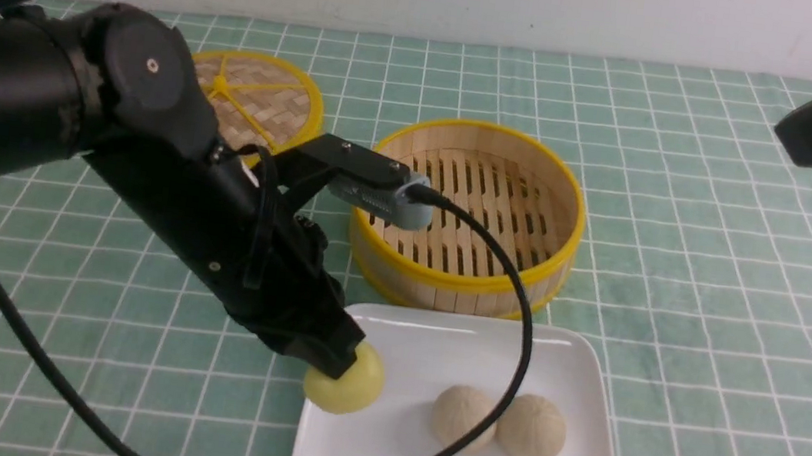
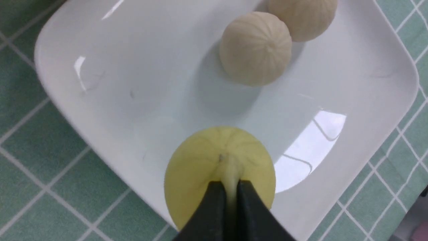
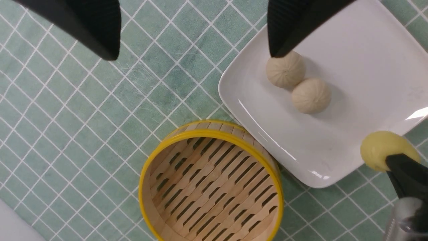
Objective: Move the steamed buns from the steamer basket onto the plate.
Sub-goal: Use the left arm to put the steamed stuffed bun into the plate
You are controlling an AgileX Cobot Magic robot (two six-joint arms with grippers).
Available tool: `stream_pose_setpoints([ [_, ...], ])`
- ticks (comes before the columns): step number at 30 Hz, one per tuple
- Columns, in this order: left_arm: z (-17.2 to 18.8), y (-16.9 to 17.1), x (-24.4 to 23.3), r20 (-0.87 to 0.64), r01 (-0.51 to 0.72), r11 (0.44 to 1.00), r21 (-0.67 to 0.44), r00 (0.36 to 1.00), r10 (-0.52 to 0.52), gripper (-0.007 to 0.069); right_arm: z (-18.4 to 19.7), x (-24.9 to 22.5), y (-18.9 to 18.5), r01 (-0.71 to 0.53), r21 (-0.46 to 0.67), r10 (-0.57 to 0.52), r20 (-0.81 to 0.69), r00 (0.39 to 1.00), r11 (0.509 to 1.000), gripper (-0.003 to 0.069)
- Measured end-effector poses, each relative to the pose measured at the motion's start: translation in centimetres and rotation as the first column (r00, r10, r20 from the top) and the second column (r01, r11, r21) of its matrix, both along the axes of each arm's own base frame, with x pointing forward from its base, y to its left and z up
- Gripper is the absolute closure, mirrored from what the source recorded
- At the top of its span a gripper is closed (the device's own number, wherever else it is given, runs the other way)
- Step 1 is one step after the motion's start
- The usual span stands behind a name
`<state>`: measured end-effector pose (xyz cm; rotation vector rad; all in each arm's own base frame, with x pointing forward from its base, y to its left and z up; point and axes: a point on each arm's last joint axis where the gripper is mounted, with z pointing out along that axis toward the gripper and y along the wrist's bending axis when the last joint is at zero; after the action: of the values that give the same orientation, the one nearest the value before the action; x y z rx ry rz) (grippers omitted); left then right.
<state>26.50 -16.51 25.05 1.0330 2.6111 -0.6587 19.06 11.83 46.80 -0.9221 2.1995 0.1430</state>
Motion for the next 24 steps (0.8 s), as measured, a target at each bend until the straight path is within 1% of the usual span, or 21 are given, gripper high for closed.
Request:
stream_pose_setpoints([
  [6, -2.4, -1.0, 1.4, -0.016, 0.012, 0.999, -0.04, 1.0, -0.013, 0.0603, 0.0, 0.0, 0.0, 0.0, 0.0, 0.0, 0.0, 1.0, 1.0, 0.009],
  [15, -6.4, -1.5, 2.6, -0.074, 0.021, 1.0, 0.008, 0.997, -0.021, 0.0603, 0.0, -0.2, 0.2, -0.014, 0.025, 0.015, -0.015, 1.0, 1.0, 0.009],
  [24, -7.0, -1.5, 2.7, -0.087, 0.028, 1.0, 0.011, 0.996, -0.027, 0.0596, 0.0, -0.2, 0.4, -0.021, 0.037, 0.022, -0.023, 1.0, 0.999, 0.009],
])
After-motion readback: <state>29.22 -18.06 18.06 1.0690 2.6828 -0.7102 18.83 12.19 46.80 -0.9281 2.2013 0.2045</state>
